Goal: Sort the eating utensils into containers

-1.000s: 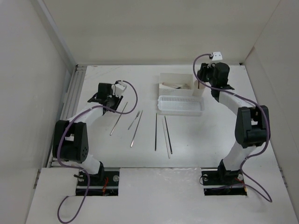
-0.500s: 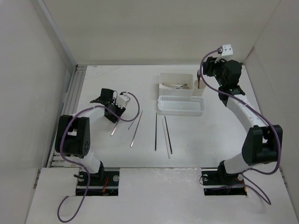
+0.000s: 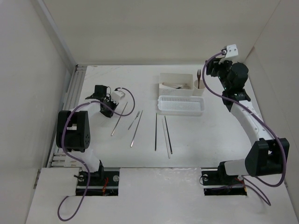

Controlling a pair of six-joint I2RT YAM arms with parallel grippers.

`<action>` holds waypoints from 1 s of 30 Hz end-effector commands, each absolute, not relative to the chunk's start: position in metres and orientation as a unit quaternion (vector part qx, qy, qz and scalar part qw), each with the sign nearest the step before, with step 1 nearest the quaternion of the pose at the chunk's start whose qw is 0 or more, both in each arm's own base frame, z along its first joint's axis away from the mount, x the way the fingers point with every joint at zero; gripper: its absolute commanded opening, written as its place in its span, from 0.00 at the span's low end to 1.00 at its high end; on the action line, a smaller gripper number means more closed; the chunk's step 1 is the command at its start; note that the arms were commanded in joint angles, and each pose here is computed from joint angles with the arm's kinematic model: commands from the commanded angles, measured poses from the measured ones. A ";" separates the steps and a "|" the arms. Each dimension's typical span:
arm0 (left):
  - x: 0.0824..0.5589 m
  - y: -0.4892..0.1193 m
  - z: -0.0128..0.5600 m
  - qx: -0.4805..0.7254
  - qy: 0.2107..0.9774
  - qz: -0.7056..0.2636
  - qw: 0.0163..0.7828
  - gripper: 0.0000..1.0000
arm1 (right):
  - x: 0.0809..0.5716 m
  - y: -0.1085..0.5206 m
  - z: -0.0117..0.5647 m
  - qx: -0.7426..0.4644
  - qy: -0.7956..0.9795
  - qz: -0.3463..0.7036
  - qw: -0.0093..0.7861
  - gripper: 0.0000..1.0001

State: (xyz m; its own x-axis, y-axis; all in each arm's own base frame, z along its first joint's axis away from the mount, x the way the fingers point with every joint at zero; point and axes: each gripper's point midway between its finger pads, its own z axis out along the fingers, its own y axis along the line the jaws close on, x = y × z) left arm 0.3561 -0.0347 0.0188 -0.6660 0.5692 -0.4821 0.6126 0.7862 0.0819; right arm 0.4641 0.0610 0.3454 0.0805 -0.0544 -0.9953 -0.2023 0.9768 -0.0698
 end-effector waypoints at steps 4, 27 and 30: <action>0.344 -0.029 0.000 0.298 0.932 -0.059 0.199 0.00 | 0.454 0.064 0.377 -0.100 0.645 0.043 0.756 0.58; 0.431 -0.235 0.179 0.566 0.738 -0.096 0.354 0.00 | 0.444 0.045 0.386 -0.082 0.639 0.047 0.764 0.58; 0.435 -0.286 0.183 0.592 0.712 -0.118 0.358 0.00 | 0.431 0.039 0.400 -0.082 0.625 0.051 0.775 0.58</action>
